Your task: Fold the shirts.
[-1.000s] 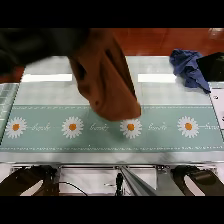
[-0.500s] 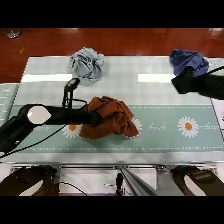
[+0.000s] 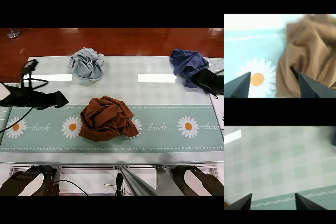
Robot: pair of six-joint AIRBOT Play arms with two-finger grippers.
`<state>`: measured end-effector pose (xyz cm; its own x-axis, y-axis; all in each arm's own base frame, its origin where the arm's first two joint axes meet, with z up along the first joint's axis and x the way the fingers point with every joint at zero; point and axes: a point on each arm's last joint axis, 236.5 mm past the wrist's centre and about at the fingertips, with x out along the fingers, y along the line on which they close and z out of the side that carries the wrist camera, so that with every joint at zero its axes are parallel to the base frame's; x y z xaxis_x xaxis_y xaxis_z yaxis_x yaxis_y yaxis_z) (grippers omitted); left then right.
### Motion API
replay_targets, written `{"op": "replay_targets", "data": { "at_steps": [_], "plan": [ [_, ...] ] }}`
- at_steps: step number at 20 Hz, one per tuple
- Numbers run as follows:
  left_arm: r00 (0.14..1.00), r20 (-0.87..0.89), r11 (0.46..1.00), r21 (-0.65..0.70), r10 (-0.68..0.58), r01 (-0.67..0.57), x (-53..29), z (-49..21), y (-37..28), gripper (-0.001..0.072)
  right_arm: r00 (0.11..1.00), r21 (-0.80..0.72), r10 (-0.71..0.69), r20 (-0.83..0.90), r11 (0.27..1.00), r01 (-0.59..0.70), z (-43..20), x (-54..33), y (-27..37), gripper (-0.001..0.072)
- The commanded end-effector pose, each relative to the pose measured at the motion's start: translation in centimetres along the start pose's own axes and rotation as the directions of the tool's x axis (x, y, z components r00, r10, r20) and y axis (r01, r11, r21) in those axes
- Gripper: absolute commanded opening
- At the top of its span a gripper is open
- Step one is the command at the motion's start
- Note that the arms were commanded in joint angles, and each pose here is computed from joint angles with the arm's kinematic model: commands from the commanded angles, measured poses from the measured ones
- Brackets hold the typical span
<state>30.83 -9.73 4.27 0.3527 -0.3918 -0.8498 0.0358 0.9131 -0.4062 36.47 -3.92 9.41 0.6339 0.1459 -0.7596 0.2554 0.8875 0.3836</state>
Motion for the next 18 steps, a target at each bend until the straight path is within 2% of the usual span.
{"op": "replay_targets", "data": {
  "at_steps": [1, 3, 4, 8, 10, 11, 12, 13, 18],
  "plan": [
    [0.935, 0.044, 0.92, -0.167, -0.351, 0.353, 0.5, 0.0, -3.9, 0.0699, 0.99, 0.185, -0.038, -0.136, 0.981, 0.063, -5.9, 1.6, -6.4, 0.0621],
    [0.797, -0.026, 0.794, -0.12, -0.603, 0.596, 1.6, -2.4, -9.2, 0.0699, 0.961, 0.229, 0.105, -0.256, 0.972, -0.045, -12.1, 4.3, -4.0, 0.0621],
    [0.77, -0.075, 0.772, -0.119, -0.634, 0.624, 2.8, -3.5, -10.4, 0.0699, 0.942, 0.234, 0.166, -0.292, 0.967, -0.098, -14.2, 5.0, -2.5, 0.0621],
    [0.738, -0.26, 0.781, -0.167, -0.623, 0.601, 8.5, -6.9, -12.1, 0.0699, 0.873, 0.135, 0.225, -0.433, 0.974, -0.184, -19.8, 5.9, 1.9, 0.0621],
    [0.722, -0.297, 0.781, -0.254, -0.624, 0.571, 10.2, -6.8, -11.9, 0.0695, 0.844, 0.09, 0.253, -0.472, 0.967, -0.239, -21.4, 5.8, 4.5, 0.0621],
    [0.71, -0.314, 0.776, -0.289, -0.63, 0.561, 10.7, -6.6, -11.8, 0.0583, 0.836, 0.07, 0.253, -0.487, 0.965, -0.251, -22.2, 5.8, 5.6, 0.0621],
    [0.693, -0.334, 0.769, -0.285, -0.639, 0.572, 10.9, -6.5, -12.0, 0.0192, 0.828, 0.057, 0.251, -0.501, 0.964, -0.258, -22.9, 5.9, 6.4, 0.0621],
    [0.678, -0.346, 0.761, -0.255, -0.648, 0.597, 10.9, -6.3, -12.2, 0.0031, 0.812, 0.046, 0.25, -0.527, 0.963, -0.266, -23.9, 6.0, 7.2, 0.0621],
    [0.688, -0.314, 0.752, -0.182, -0.654, 0.633, 10.1, -3.5, -13.2, 0.0031, 0.748, 0.013, 0.222, -0.625, 0.961, -0.275, -28.1, 7.0, 9.1, 0.0621]
  ]
}}
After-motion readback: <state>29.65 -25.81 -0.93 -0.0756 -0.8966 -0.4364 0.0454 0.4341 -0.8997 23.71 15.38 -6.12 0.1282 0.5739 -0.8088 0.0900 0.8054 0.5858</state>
